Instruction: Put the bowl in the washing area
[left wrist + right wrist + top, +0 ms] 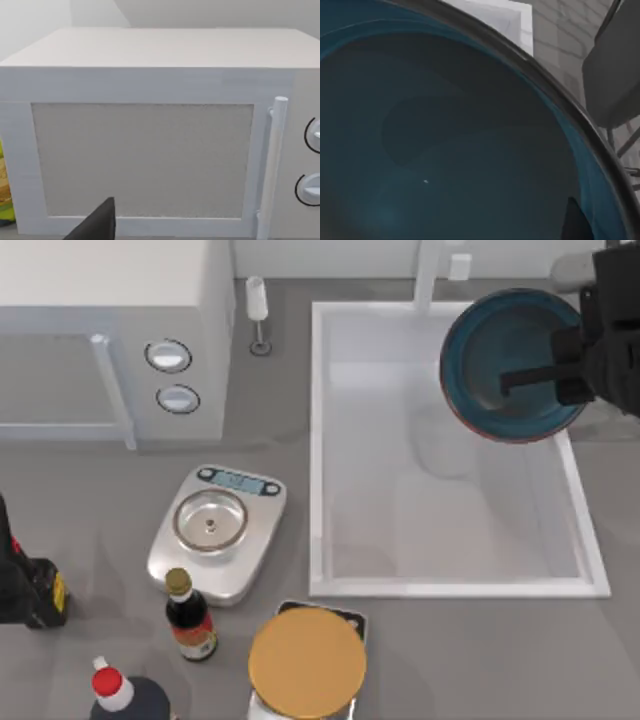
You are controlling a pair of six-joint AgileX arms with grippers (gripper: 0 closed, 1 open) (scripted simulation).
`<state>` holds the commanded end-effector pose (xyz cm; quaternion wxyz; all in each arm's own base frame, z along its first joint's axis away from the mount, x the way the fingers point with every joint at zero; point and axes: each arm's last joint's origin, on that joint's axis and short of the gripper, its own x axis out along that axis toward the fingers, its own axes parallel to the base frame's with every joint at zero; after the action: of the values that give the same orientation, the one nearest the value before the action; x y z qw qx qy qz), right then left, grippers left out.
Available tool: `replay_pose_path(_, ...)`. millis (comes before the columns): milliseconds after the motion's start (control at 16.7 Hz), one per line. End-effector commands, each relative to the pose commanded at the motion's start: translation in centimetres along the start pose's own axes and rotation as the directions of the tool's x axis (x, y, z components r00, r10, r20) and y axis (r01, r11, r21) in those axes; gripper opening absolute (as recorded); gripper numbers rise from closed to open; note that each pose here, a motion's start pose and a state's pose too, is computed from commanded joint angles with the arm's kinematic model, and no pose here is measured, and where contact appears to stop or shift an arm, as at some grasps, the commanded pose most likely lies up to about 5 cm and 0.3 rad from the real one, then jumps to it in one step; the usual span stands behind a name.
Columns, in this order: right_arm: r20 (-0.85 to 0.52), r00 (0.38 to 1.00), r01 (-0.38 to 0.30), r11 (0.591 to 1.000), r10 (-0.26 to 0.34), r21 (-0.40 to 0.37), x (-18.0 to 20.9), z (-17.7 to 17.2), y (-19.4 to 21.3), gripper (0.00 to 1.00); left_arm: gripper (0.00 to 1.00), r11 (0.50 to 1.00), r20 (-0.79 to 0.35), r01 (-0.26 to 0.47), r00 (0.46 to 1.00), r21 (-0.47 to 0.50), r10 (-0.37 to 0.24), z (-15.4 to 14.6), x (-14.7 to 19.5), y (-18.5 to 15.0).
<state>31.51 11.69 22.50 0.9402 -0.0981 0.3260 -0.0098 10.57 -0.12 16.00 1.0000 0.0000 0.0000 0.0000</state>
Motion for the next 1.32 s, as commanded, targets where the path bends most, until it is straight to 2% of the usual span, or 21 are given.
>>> replay_pose_path(120,0.173,0.985,0.018,0.999,-0.023,0.030,0.1,0.3,1.6,0.00,1.00,1.000,0.000,0.000,1.000,0.000,0.000,0.0,0.0,0.0)
replay_pose_path(300,0.386,0.921,0.014,0.995,-0.050,0.095,-0.6,0.1,3.6,0.00,1.00,1.000,0.000,0.000,1.000,0.000,0.000,0.0,0.0,0.0)
replay_pose_path(540,0.550,0.833,-0.030,0.986,-0.065,0.162,-2.1,-1.3,5.7,0.00,1.00,1.000,0.000,0.000,1.000,0.000,0.000,0.0,0.0,0.0)
replay_pose_path(780,0.608,0.792,-0.070,0.981,-0.057,0.183,-3.0,-2.6,6.9,0.00,1.00,1.000,0.000,0.000,1.000,0.000,0.000,0.0,0.0,0.0)
replay_pose_path(1320,0.626,0.778,-0.091,0.976,-0.056,0.199,-2.8,-2.6,7.3,0.00,1.00,1.000,0.000,0.000,1.000,0.000,0.000,0.0,0.0,0.0)
